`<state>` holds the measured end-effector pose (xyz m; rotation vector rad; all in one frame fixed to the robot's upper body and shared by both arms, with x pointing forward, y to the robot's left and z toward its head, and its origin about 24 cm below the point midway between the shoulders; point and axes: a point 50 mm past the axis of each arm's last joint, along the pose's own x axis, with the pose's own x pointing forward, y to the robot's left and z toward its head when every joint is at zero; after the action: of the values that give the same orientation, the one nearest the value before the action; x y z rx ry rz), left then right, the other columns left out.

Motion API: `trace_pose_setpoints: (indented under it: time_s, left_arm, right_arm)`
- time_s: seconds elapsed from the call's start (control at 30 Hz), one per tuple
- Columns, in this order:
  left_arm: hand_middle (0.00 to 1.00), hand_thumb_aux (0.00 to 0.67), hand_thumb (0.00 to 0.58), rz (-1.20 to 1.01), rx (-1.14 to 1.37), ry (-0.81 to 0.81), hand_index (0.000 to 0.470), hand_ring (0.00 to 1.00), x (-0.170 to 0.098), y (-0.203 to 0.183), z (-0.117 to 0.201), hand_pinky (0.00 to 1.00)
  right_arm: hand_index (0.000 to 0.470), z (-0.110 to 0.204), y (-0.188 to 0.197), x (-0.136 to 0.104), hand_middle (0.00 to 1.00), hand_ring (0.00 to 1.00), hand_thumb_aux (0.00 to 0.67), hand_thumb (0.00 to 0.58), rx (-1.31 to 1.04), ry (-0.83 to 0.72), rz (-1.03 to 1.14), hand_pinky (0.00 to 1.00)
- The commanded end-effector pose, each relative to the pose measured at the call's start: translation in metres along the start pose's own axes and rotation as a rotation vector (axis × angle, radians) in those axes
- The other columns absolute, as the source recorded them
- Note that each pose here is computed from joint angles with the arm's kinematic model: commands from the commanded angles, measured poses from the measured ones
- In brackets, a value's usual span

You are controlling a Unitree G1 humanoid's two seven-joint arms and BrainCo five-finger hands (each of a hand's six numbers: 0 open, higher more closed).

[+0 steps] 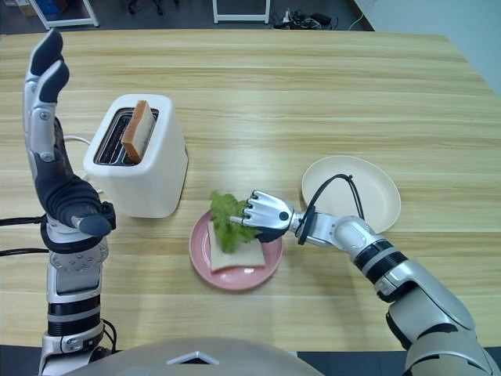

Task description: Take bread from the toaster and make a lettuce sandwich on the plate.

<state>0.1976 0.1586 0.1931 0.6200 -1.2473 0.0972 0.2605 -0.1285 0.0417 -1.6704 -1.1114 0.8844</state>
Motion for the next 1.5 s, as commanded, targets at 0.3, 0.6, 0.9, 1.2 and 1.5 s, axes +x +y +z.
trace_pose_setpoints:
  time_s: [0.3, 0.6, 0.9, 1.2, 1.5]
  left_arm:
    - [0.00, 0.000, 0.000, -0.014, -0.002, 0.011, 0.000, 0.00, -0.001, 0.001, 0.001, 0.00]
    - [0.00, 0.000, 0.000, -0.015, -0.007, 0.010, 0.000, 0.00, -0.001, 0.001, 0.000, 0.00]
    - [0.00, 0.000, 0.000, -0.014, -0.002, 0.017, 0.000, 0.00, -0.002, 0.000, -0.001, 0.00]
    - [0.00, 0.000, 0.000, -0.013, -0.004, 0.023, 0.000, 0.00, -0.002, -0.001, -0.002, 0.00]
    - [0.00, 0.000, 0.000, -0.013, -0.007, 0.027, 0.000, 0.00, -0.003, -0.003, -0.003, 0.00]
  right_arm:
    - [0.000, 0.006, 0.006, -0.015, 0.00, 0.00, 0.000, 0.000, 0.000, -0.010, 0.077, 0.00]
    - [0.000, 0.002, -0.005, -0.015, 0.00, 0.00, 0.000, 0.000, -0.051, 0.035, -0.010, 0.00]
    - [0.470, -0.002, -0.011, -0.019, 0.00, 0.00, 0.670, 0.580, -0.070, 0.059, -0.048, 0.00]
    - [0.470, 0.001, -0.016, -0.018, 0.00, 0.00, 0.670, 0.580, -0.038, 0.048, -0.063, 0.00]
    - [0.470, 0.004, -0.024, -0.023, 0.00, 0.00, 0.670, 0.580, -0.006, 0.052, -0.102, 0.00]
